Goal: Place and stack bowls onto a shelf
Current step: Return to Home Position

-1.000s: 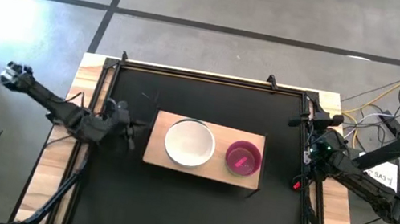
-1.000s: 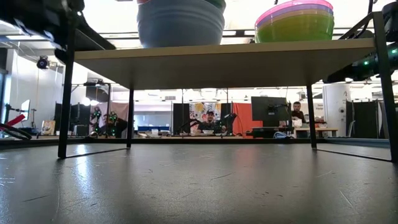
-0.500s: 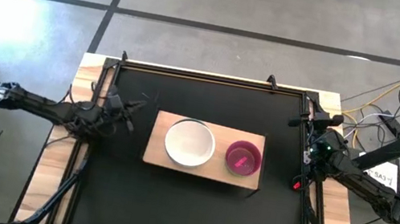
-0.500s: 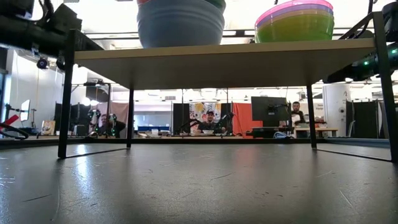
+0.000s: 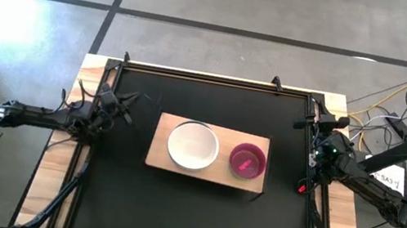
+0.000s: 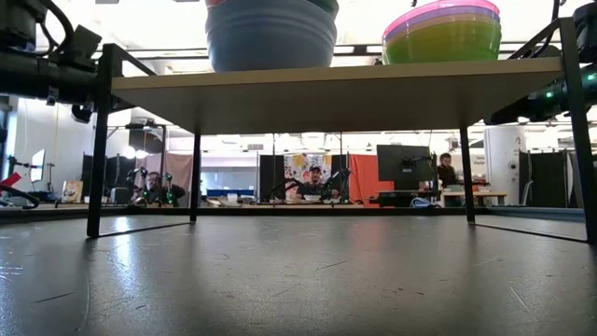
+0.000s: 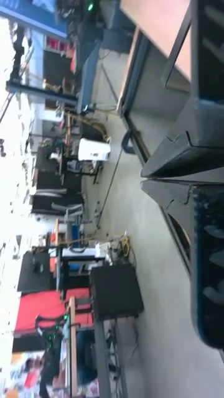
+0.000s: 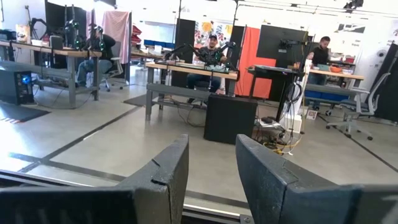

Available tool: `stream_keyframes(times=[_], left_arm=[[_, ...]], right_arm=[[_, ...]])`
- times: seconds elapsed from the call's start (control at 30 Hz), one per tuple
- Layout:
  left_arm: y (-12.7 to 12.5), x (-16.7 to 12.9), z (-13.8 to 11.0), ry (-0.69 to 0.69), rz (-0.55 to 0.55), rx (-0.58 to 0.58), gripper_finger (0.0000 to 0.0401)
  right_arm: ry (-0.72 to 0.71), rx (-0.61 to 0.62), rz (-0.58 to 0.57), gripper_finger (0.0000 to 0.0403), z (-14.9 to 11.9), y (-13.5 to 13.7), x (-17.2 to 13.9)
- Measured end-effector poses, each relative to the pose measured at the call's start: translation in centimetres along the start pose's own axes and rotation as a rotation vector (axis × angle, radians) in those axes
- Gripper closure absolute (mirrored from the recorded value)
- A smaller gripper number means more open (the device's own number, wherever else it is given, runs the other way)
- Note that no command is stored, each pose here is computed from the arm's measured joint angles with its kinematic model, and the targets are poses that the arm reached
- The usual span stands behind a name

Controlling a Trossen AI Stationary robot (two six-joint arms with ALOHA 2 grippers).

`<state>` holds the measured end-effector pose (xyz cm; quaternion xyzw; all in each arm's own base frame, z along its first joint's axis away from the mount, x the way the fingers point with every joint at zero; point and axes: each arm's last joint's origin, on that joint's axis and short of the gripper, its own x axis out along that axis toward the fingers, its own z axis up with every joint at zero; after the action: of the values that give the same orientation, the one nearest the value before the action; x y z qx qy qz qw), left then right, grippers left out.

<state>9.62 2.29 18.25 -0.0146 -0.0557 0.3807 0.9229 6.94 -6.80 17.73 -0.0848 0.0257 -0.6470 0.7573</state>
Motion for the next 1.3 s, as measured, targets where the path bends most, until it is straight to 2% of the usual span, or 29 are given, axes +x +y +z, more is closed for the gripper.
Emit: stream_keyframes(times=[0.37,1.3], left_arm=[[0.74,-0.29,0.08,-0.041,0.039,-0.003,0.0401],[0.43,0.05,-0.30,0.015,0.037,0.043,0.0401]], right_arm=[[0.001,-0.001,0.000,0.0280,-0.01,0.00,0.00],[0.003,-0.003,0.001,0.0280,-0.04,0.01,0.00]])
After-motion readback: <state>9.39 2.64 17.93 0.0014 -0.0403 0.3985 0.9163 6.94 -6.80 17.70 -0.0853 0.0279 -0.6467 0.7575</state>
